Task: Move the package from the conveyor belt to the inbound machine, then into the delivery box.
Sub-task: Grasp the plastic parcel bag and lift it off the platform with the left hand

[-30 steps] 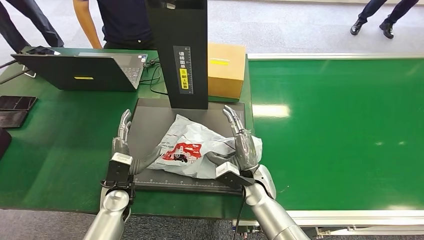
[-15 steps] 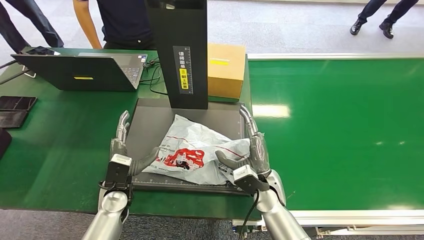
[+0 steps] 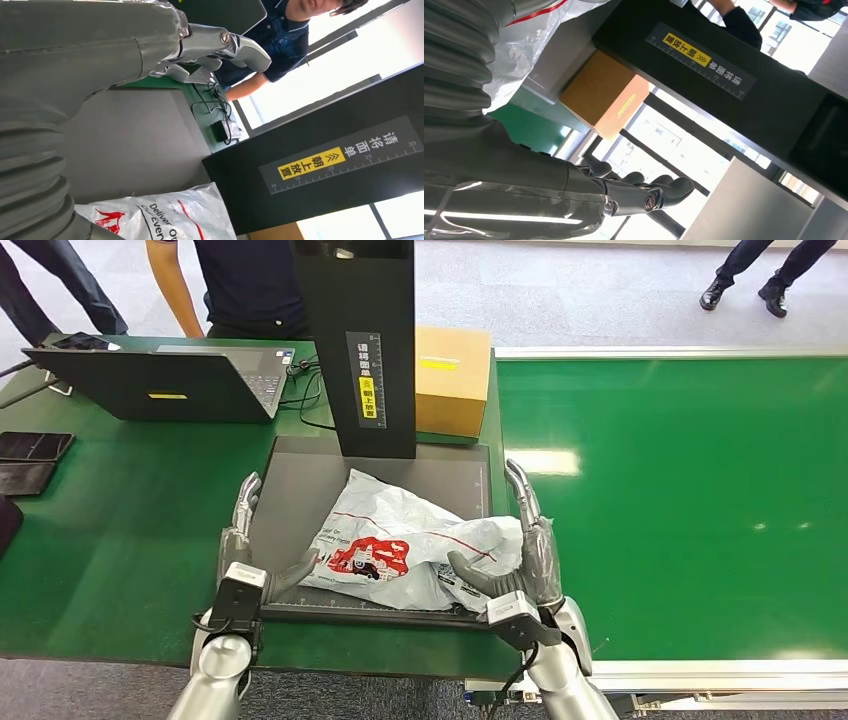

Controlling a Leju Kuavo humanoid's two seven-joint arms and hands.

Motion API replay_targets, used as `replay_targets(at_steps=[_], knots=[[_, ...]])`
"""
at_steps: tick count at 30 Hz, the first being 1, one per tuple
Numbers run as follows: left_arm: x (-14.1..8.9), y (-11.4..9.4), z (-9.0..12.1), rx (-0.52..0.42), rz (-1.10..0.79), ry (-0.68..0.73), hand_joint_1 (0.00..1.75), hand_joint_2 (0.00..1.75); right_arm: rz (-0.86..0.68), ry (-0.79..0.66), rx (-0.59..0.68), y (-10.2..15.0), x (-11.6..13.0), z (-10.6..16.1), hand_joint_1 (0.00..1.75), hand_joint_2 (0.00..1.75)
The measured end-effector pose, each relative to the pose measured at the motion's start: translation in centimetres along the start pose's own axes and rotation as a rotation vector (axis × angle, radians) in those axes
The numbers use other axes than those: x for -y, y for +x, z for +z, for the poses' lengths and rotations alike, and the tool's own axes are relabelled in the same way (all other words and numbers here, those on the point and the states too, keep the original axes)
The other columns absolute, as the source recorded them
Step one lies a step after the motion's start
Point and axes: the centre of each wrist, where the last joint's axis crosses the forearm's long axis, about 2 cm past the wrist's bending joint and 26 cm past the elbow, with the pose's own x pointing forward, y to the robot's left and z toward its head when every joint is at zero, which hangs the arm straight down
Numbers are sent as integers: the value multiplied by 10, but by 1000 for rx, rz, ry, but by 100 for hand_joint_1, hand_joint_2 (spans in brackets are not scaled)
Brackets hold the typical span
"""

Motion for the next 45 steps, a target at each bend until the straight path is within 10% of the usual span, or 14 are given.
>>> replay_targets(at_steps=[45], knots=[[10,11,-57,59,-58,-695,0,175,-16,-30,-9,0,24,17,0,175]])
